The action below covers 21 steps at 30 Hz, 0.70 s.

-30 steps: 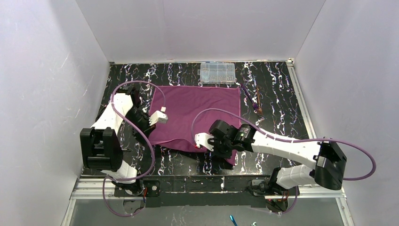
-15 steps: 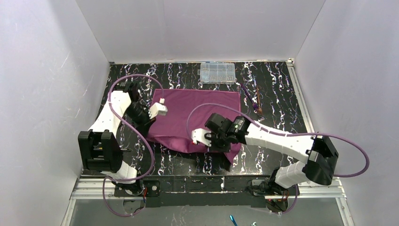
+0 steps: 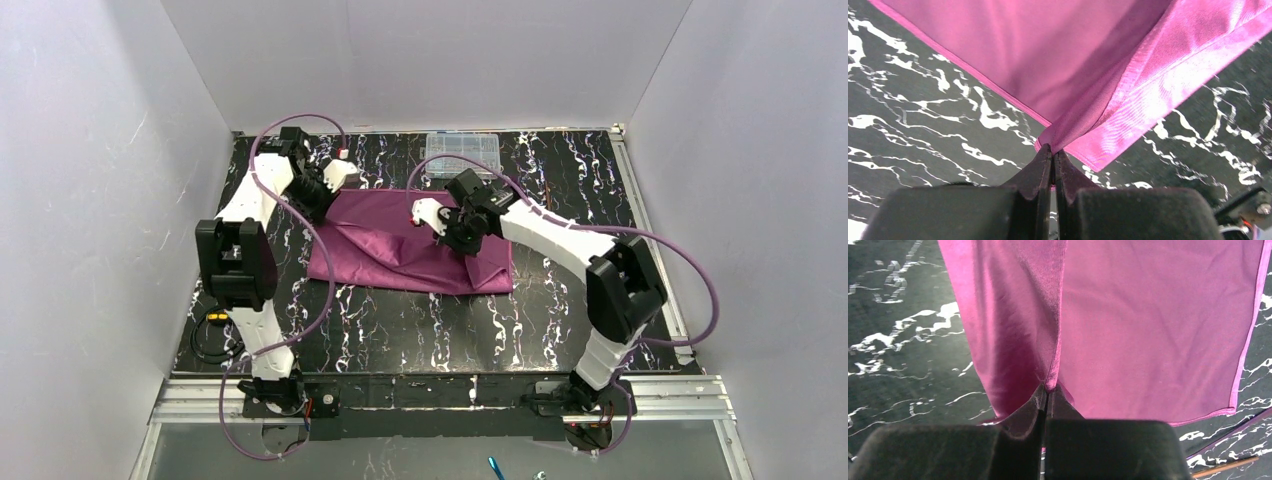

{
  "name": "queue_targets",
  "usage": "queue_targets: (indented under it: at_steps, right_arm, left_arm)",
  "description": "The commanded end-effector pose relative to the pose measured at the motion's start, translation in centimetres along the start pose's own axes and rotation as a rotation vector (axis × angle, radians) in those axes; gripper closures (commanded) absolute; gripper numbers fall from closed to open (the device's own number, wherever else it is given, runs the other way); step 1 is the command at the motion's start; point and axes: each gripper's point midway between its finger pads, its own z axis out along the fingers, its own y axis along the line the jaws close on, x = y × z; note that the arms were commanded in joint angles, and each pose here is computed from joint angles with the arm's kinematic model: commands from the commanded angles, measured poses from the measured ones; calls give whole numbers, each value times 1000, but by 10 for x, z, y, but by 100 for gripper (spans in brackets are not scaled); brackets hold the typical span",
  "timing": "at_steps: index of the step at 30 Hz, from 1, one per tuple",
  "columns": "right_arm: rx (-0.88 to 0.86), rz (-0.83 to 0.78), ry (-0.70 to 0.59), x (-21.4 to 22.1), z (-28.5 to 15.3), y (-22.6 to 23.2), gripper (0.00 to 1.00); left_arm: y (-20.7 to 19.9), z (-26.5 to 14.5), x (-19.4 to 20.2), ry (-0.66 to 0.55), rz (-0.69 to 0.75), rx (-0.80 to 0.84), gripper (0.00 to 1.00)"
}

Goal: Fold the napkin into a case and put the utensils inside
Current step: Fold and flatten the napkin at the center of the board.

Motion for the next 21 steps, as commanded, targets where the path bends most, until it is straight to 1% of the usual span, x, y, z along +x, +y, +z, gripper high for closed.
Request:
queue_targets:
  at_steps: [1, 7, 9, 12, 16, 21]
  right_arm:
    - [56, 8, -78, -13, 4, -43, 99]
    - [137, 92, -88, -3, 15, -99, 99]
    - [148, 104, -89, -5, 21, -111, 99]
    - [157, 109, -97, -11, 31, -124, 99]
    - [141, 120, -74, -13, 47, -132, 99]
    - [134, 132, -28, -3, 64, -138, 99]
  left_arm:
    - [32, -4, -22, -31, -26, -102, 100]
    - [61, 14, -30, 4, -23, -143, 100]
    - [67, 20, -31, 12, -18, -154, 100]
    - [71, 30, -35, 19, -8, -154, 100]
    - [73, 43, -41, 31, 9, -155, 100]
    - [82, 53, -46, 50, 27, -190, 100]
